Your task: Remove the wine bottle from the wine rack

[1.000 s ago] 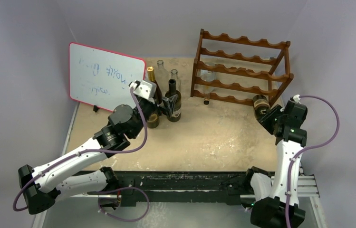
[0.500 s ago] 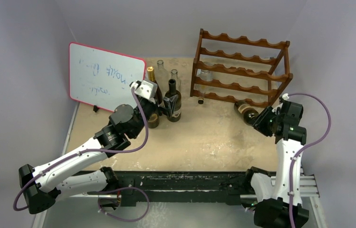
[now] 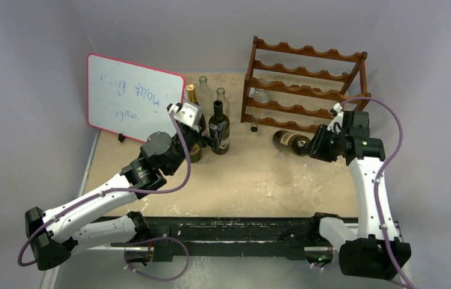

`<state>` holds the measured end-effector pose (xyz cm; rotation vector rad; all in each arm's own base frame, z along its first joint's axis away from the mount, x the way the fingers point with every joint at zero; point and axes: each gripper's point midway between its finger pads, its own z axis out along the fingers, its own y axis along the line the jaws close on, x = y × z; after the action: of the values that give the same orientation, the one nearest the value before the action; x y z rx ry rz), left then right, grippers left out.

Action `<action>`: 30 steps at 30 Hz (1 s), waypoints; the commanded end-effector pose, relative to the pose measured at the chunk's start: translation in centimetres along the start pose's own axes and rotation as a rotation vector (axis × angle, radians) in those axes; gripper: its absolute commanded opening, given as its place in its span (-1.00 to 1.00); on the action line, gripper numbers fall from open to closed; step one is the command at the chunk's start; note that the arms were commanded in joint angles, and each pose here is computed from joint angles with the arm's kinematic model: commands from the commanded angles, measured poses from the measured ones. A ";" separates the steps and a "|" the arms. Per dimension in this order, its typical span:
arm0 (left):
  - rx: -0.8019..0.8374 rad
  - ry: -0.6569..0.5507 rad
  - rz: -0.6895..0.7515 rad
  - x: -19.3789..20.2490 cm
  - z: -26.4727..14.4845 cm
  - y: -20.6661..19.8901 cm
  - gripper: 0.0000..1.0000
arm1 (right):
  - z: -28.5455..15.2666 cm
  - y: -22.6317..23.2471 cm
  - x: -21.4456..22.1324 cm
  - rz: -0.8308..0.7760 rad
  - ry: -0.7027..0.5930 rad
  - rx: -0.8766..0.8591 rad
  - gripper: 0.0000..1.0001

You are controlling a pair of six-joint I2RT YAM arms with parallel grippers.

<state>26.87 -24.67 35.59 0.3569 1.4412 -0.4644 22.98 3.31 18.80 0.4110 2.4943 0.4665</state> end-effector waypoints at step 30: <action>0.376 0.275 0.176 9.3 3.1 -14.2 1.00 | -2.6 17.2 1.5 -0.612 0.112 -0.401 -1.00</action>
<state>21.13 -39.05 25.21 0.9534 1.6009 -0.6120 22.04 15.86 23.29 -0.4256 2.5685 0.6072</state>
